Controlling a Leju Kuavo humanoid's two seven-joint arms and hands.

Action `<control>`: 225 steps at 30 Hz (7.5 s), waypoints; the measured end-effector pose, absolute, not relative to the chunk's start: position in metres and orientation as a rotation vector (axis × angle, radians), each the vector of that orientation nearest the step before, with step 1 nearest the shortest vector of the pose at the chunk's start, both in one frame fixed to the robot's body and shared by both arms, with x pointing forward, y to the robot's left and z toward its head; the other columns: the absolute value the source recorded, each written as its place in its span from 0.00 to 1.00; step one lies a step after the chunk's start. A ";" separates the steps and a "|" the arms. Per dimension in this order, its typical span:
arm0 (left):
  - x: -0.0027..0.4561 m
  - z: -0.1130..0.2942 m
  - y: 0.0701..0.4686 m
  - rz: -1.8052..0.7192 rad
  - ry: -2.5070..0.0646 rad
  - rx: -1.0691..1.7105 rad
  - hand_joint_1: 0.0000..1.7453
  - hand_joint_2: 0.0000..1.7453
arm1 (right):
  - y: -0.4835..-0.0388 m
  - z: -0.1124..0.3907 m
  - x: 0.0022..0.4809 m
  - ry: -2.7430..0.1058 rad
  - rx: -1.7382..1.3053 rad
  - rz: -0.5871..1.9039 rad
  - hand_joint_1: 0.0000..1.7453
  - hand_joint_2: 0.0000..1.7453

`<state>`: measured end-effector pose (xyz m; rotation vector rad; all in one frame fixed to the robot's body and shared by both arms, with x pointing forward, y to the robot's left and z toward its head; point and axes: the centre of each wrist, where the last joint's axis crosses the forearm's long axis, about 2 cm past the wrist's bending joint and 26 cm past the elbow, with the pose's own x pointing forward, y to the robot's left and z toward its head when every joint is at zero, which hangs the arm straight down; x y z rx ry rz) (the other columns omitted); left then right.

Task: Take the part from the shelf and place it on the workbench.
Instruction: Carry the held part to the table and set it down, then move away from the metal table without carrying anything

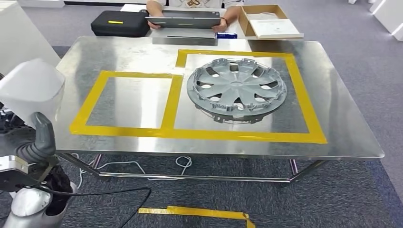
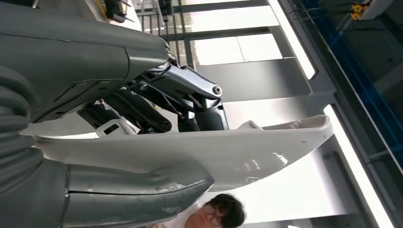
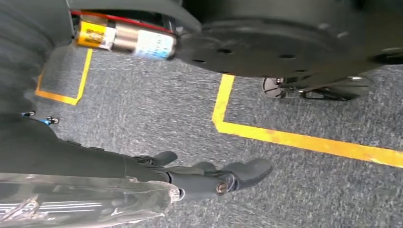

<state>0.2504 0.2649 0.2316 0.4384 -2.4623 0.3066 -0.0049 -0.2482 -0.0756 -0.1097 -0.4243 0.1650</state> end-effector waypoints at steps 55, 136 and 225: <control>0.276 0.204 0.289 0.388 -2.159 0.379 1.00 1.00 | -0.244 -0.061 -0.009 -0.407 -0.109 0.153 0.00 1.00; 0.333 0.134 0.327 0.264 -1.729 0.433 0.00 1.00 | -0.257 -0.076 -0.004 -0.444 -0.099 0.221 0.00 0.00; 0.251 0.195 0.225 0.173 -2.331 0.464 0.00 0.00 | -0.247 -0.072 -0.001 -0.448 -0.083 0.171 0.00 0.00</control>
